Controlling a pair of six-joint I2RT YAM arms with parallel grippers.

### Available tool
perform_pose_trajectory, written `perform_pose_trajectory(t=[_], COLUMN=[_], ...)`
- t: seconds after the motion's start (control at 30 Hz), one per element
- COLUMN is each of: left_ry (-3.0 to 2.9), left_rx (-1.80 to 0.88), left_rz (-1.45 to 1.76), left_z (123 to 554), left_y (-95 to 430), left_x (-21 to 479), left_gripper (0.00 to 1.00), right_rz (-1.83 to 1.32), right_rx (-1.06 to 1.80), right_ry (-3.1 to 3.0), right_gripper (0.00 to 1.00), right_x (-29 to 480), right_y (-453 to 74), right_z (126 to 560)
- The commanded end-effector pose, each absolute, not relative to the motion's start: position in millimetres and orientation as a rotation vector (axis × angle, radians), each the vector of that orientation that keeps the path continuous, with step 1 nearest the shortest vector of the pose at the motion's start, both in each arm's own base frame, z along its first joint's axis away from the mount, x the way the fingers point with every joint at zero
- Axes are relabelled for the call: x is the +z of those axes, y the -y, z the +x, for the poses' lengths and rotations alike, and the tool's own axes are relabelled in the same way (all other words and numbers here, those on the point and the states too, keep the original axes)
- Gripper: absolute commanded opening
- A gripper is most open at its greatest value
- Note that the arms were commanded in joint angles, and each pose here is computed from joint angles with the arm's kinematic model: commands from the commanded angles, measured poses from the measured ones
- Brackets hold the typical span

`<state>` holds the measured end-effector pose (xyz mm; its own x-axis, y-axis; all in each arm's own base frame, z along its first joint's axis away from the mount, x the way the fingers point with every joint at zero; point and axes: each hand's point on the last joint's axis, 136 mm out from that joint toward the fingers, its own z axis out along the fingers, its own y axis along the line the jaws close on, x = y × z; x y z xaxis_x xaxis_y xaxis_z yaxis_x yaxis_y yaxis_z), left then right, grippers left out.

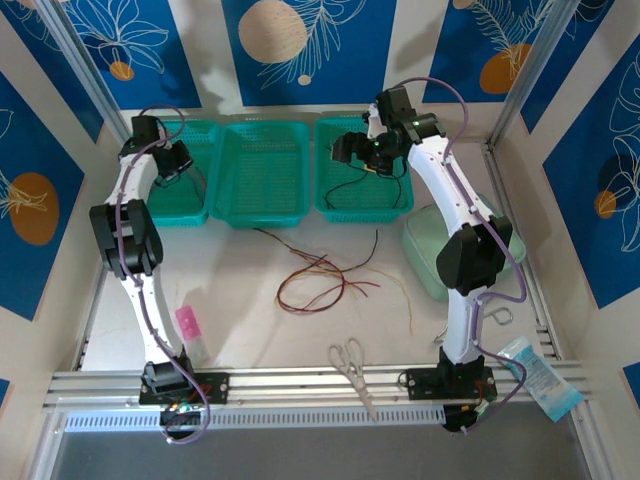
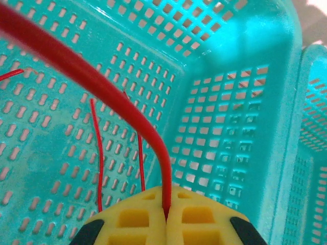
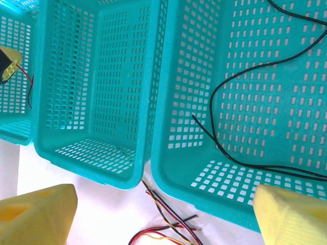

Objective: Untangle the cables

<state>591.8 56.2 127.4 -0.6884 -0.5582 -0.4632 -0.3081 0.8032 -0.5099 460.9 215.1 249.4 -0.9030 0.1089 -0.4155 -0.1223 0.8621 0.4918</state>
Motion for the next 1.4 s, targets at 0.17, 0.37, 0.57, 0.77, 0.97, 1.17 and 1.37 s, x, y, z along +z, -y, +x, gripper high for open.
perform_pose_trajectory(t=[0.17,0.37,0.57,0.77,0.97,1.17,1.37], left_ry=[-2.428,-2.464,-2.432,-2.407,-2.445,-2.45,-2.397], left_rx=[-0.686,-0.67,-0.658,-0.463,-0.136,-0.188,-0.149], left_rz=[-0.716,-0.72,-0.708,-0.617,-0.49,-0.488,-0.293], left_z=[582,580,583,577,558,530,489], left_y=[-47,-49,-51,-49,-54,-40,1], left_x=[103,90,110,149,182,212,259], left_gripper=[0.0,0.02,0.51,0.72,0.77,0.79,0.8], right_rz=[-0.03,-0.033,-0.037,-0.03,-0.02,0.069,0.195], right_rx=[0.72,0.715,0.715,0.731,0.727,0.72,0.678], right_ry=[-2.593,-2.593,-2.577,-2.554,-2.536,-2.535,-2.599], right_gripper=[0.89,0.89,0.89,0.89,0.89,0.9,0.9], right_x=[253,254,262,272,281,281,249], right_y=[-221,-221,-219,-218,-210,-193,-172], right_z=[456,453,449,439,423,394,354])
